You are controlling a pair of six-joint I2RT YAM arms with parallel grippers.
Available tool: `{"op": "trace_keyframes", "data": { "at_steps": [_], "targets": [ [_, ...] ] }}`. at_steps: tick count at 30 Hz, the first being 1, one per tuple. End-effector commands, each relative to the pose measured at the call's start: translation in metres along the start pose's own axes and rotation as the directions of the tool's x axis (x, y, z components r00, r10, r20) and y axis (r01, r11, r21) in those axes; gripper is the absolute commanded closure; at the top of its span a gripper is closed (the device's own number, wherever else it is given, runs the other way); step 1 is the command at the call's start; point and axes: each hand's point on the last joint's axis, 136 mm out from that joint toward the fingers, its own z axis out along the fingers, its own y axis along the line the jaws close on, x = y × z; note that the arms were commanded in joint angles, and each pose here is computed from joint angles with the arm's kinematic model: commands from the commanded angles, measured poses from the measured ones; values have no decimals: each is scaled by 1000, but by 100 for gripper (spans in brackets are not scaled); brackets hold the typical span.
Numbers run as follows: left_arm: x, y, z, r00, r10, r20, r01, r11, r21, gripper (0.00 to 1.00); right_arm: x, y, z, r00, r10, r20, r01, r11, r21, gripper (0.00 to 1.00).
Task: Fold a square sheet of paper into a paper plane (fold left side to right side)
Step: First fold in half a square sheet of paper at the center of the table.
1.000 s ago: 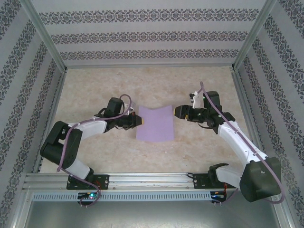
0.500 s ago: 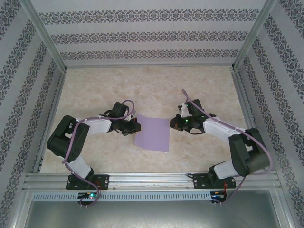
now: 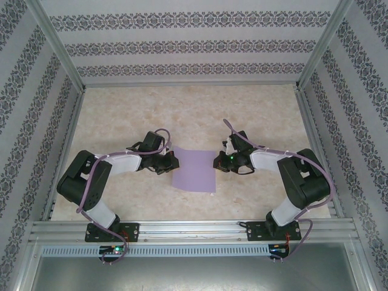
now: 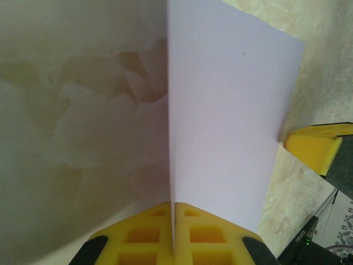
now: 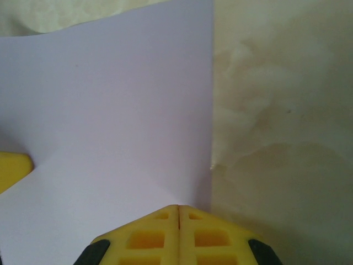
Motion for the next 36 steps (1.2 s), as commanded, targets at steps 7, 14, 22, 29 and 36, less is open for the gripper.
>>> {"op": "trace_keyframes", "data": {
  "at_steps": [7, 14, 22, 29, 36],
  "targets": [
    [0, -31, -10, 999, 43, 26, -45, 997, 68, 82, 14, -21, 14, 999, -8, -53, 12, 996, 88, 100],
    [-2, -60, -17, 995, 93, 33, -96, 988, 124, 63, 18, -29, 16, 998, -16, -57, 23, 993, 119, 100],
    [2, -88, -9, 989, 145, 12, -144, 976, 165, 44, 16, -28, 15, 998, -24, -49, 30, 993, 115, 98],
    [10, -102, 15, 986, 163, -32, -154, 968, 196, 37, 15, -20, 16, 999, -28, -40, 31, 997, 71, 96],
    [13, -95, 26, 984, 173, -52, -163, 975, 152, 37, 14, -16, 16, 999, -30, -35, 31, 998, 45, 97]
  ]
}}
